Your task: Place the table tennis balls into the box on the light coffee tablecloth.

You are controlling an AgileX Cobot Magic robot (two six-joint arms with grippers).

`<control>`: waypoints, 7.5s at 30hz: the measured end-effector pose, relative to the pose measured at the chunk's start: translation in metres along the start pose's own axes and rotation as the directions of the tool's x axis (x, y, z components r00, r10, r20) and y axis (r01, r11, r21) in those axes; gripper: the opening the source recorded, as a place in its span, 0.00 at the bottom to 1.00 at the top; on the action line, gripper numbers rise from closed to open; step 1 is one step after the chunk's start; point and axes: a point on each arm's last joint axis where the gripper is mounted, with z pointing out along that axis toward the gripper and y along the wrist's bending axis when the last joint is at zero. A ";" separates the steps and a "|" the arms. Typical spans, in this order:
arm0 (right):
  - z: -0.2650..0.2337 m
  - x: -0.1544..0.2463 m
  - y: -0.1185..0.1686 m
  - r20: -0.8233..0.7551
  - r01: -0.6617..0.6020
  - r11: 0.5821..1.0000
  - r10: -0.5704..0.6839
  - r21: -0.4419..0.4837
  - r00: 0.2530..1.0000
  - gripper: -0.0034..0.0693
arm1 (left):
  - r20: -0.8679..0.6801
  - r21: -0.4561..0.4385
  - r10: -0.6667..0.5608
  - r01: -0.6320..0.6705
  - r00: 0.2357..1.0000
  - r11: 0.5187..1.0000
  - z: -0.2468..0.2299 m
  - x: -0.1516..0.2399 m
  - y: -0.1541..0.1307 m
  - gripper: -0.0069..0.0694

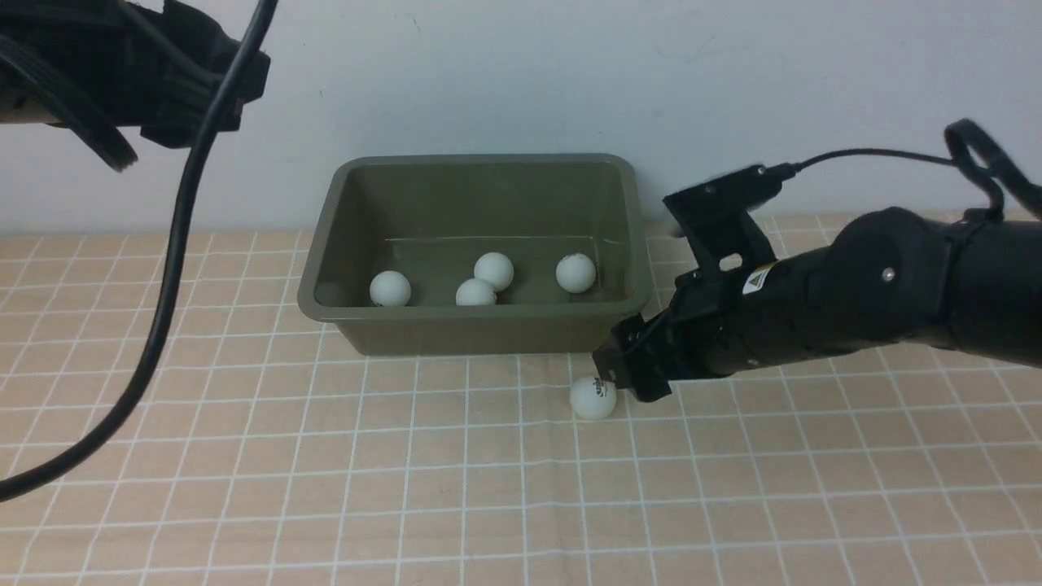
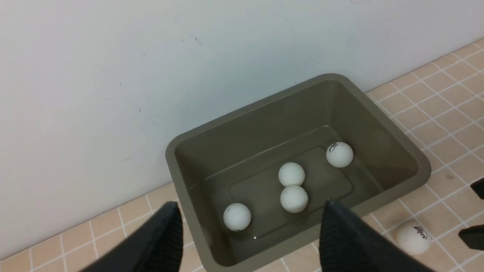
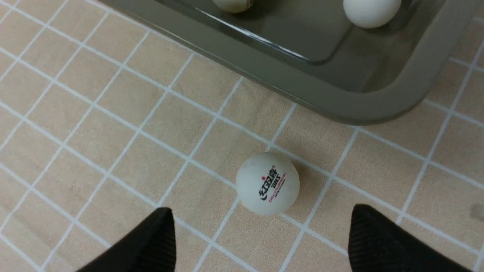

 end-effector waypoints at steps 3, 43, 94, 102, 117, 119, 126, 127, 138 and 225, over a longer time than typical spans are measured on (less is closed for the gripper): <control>0.012 0.000 -0.001 -0.025 -0.020 1.000 0.020 -0.009 0.999 0.81 | 0.000 0.000 0.000 0.000 1.000 1.000 0.000 0.000 0.000 0.62; 0.033 0.002 -0.018 -0.232 0.058 0.998 -0.058 -0.007 0.971 0.53 | -0.032 0.008 0.000 0.000 0.999 1.000 0.004 0.003 0.000 0.62; -0.185 -0.161 -0.094 0.377 0.136 0.923 -0.277 0.359 0.884 0.69 | -0.029 0.008 -0.002 0.002 1.000 1.000 0.004 0.003 0.000 0.62; -0.274 -0.143 -0.084 0.406 0.088 0.877 -0.306 0.473 0.861 0.69 | -0.019 0.005 -0.002 0.002 1.000 1.000 0.004 0.002 0.000 0.62; -0.353 -0.051 -0.027 0.358 0.051 0.877 -0.248 0.479 0.900 0.69 | -0.008 0.005 -0.005 0.005 1.000 1.000 0.004 0.001 0.000 0.62; -0.351 -0.034 -0.023 0.356 0.047 0.878 -0.242 0.477 0.903 0.69 | -0.007 0.008 -0.009 0.009 1.000 1.000 0.004 0.001 0.000 0.62; -0.317 0.060 -0.010 0.331 0.031 0.893 -0.199 0.449 0.923 0.69 | -0.003 0.016 -0.020 0.020 1.000 1.000 0.004 0.000 -0.001 0.62; -0.310 0.072 -0.009 0.345 0.020 0.900 -0.187 0.435 0.920 0.69 | -0.003 0.016 -0.020 0.020 1.000 1.000 0.004 0.000 -0.001 0.62; -0.250 0.145 -0.012 0.469 -0.090 0.921 -0.107 0.378 0.877 0.69 | -0.002 0.017 -0.023 0.023 1.000 1.000 0.004 0.000 -0.001 0.62; -0.205 0.235 -0.021 0.568 -0.214 0.831 -0.142 0.514 0.811 0.69 | -0.047 0.075 -0.078 0.082 0.996 0.994 0.004 0.004 -0.007 0.62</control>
